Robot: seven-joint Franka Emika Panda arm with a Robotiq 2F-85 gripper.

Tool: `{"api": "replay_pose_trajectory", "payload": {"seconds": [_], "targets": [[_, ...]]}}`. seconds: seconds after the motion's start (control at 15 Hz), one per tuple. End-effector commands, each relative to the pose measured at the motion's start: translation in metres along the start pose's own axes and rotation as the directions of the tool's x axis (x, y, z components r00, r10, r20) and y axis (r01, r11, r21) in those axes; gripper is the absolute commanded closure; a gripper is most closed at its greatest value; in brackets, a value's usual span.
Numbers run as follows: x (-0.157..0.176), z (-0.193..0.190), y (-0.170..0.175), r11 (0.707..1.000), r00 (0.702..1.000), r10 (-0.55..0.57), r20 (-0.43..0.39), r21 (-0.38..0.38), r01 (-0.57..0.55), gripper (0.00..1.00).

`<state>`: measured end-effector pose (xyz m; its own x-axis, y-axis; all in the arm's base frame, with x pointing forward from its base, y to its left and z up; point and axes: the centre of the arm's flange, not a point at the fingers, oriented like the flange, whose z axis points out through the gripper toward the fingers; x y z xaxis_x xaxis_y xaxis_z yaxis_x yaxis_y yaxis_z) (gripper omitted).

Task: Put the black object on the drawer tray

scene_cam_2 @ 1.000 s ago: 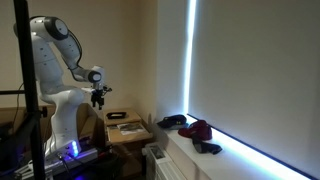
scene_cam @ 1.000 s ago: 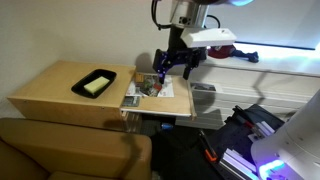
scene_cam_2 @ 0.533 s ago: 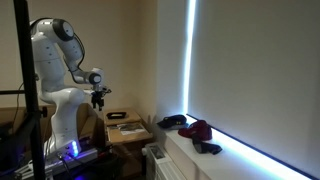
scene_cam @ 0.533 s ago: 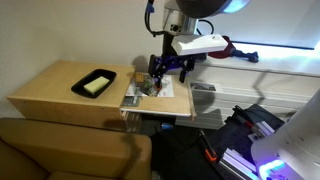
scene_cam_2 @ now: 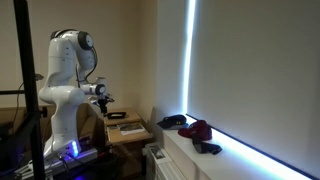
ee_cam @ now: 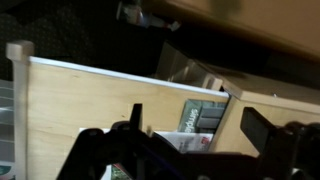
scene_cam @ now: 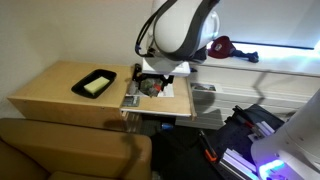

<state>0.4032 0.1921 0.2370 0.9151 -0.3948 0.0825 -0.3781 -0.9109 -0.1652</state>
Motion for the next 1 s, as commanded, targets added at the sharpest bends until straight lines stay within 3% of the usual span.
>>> {"api": "replay_pose_trajectory", "payload": {"seconds": [0.0,0.13,0.2,0.47,0.53,0.6,0.93], "targets": [[0.061,0.022,-0.057,0.987,0.983,0.137,-0.125,0.096,-0.125,0.0],[0.084,0.01,-0.071,0.974,0.971,0.199,-0.129,0.131,-0.182,0.0],[0.066,0.002,-0.039,0.983,0.98,0.16,-0.121,0.109,-0.147,0.0],[0.07,0.004,-0.044,0.982,0.979,0.166,-0.12,0.113,-0.152,0.0],[0.073,0.019,-0.035,0.986,0.984,0.163,-0.078,0.048,-0.159,0.0],[0.077,0.035,-0.033,0.984,0.979,0.178,-0.098,0.015,-0.177,0.0],[0.129,0.09,-0.058,0.939,0.925,0.337,-0.174,0.126,-0.319,0.0]]}}
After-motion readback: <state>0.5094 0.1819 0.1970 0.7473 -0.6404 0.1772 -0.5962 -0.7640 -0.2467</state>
